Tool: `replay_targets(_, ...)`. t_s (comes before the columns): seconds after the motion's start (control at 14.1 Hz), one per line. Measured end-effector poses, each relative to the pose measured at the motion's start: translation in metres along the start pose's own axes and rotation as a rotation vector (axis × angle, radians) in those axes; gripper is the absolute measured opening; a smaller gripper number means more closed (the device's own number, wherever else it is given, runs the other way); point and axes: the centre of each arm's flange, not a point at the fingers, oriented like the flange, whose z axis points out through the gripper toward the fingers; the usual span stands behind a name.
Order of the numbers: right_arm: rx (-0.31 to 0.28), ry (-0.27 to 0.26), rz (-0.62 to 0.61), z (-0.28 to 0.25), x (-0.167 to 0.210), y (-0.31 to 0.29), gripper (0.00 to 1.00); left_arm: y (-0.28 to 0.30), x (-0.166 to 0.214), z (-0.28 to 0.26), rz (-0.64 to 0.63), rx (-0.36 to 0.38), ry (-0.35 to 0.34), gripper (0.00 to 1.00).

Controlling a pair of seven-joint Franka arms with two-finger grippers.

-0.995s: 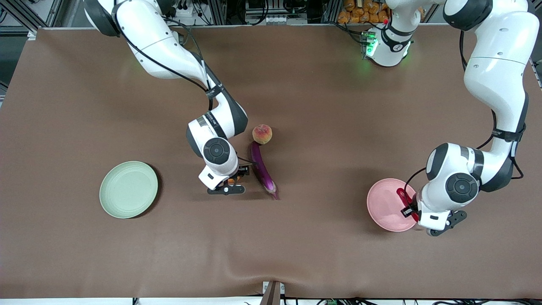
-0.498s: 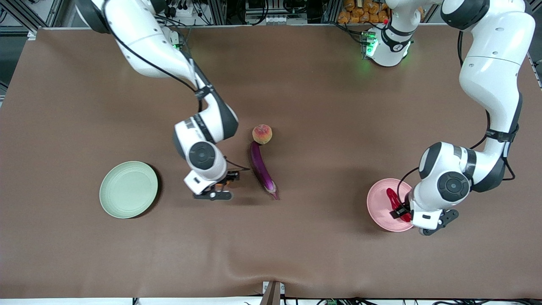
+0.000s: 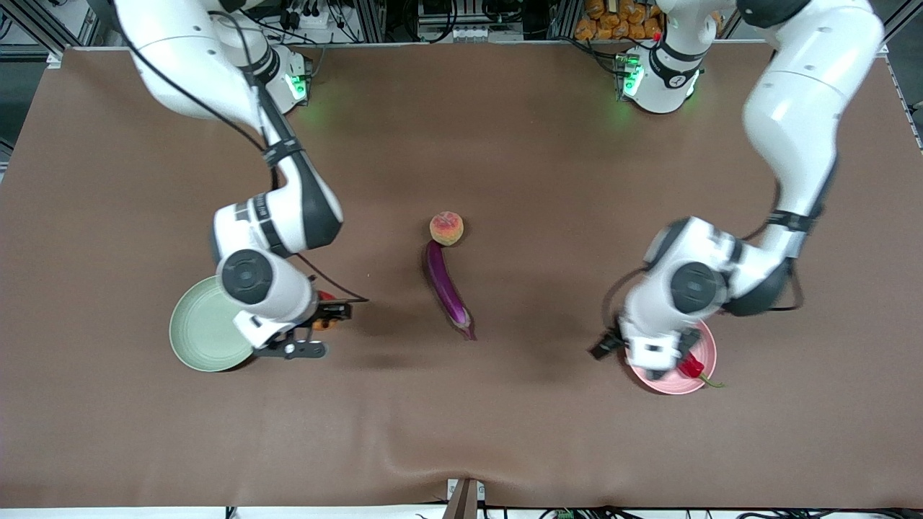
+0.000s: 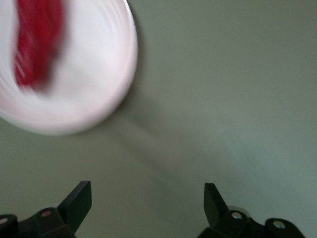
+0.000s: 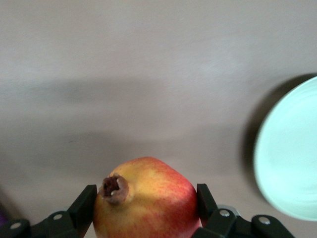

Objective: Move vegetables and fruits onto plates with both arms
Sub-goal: 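Release the pepper on the pink plate while the right gripper carries the pomegranate, then grasp the purple eggplant with the left gripper while the right gripper lowers the pomegranate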

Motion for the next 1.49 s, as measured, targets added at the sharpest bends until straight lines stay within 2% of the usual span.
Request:
replay_targets(0.14, 0.002, -0.008, -0.031, -0.001, 0.01, 0.039, 0.86, 0.033, -0.075, 0.007, -0.028, -0.023, 0.005, 1.0)
replay_targets(0.28, 0.006, -0.015, -0.053, 0.002, 0.019, 0.08, 0.86, 0.054, -0.128, 0.018, -0.055, -0.068, 0.014, 1.0)
replay_targets(0.57, 0.014, -0.049, -0.088, 0.021, 0.025, 0.166, 0.86, 0.087, -0.19, 0.042, -0.117, -0.137, 0.048, 1.0)
replay_targets(0.71, 0.02, -0.046, -0.093, 0.034, 0.024, 0.201, 0.86, 0.101, -0.216, 0.055, -0.12, -0.185, 0.061, 1.0)
replay_targets(0.85, 0.022, -0.028, -0.108, 0.055, 0.022, 0.226, 0.86, 0.109, -0.233, 0.062, -0.108, -0.228, 0.056, 1.0)
replay_targets(1.0, 0.026, -0.041, -0.123, 0.079, 0.017, 0.249, 0.86, 0.112, -0.24, 0.065, -0.099, -0.257, 0.043, 1.0)
replay_targets(1.28, 0.018, -0.045, -0.141, 0.102, 0.017, 0.261, 0.86, 0.112, -0.25, 0.089, -0.082, -0.276, 0.028, 1.0)
replay_targets(1.42, 0.015, -0.033, -0.151, 0.099, 0.019, 0.258, 1.0, 0.11, -0.255, 0.102, -0.066, -0.272, 0.04, 0.97)
replay_targets(1.49, 0.014, -0.026, -0.153, 0.097, 0.021, 0.257, 1.0, 0.11, -0.257, 0.105, -0.061, -0.269, 0.045, 0.97)
